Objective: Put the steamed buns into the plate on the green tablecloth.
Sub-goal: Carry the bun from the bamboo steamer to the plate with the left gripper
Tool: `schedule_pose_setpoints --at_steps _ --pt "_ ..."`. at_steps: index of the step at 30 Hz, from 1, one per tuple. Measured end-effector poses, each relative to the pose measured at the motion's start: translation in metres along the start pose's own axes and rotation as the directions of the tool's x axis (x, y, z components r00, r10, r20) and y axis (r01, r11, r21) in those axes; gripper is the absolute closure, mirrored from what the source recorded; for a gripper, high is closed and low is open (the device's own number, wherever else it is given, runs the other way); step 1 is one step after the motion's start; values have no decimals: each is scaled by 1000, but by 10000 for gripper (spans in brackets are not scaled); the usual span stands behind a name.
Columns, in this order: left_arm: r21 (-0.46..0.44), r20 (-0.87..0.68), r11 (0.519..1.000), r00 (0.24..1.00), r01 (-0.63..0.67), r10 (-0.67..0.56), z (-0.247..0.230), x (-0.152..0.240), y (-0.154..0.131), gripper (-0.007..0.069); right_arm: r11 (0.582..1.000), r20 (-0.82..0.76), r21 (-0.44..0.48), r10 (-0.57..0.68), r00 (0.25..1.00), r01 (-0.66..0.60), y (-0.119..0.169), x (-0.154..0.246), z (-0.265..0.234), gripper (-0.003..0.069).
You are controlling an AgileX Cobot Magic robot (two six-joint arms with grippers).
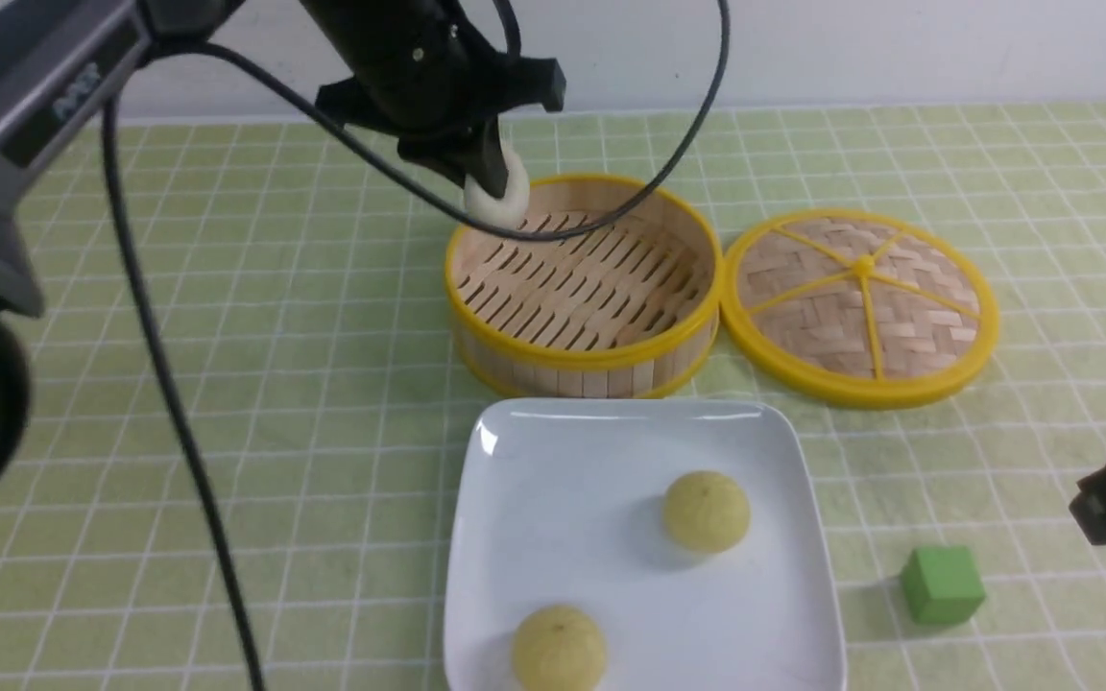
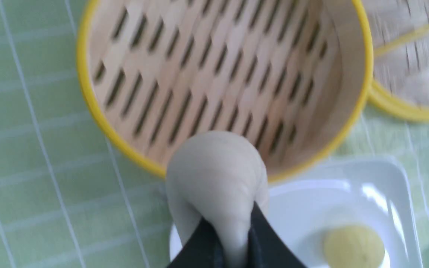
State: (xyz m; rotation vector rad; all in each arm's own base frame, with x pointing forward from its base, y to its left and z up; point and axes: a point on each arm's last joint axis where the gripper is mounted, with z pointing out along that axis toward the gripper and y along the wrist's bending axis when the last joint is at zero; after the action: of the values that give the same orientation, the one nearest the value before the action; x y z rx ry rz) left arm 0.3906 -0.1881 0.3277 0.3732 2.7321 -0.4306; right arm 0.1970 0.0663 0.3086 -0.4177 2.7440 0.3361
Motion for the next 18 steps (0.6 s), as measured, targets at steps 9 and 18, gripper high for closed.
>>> schedule_pose_setpoints --at_steps 9,18 --pt "59 -275 994 956 -89 102 92 100 -50 526 1000 12 1 0 1000 0 0 -1 -1 632" --pt "31 -225 994 969 -101 105 115 98 -49 204 999 157 -4 -39 987 40 12 30 -50 629"
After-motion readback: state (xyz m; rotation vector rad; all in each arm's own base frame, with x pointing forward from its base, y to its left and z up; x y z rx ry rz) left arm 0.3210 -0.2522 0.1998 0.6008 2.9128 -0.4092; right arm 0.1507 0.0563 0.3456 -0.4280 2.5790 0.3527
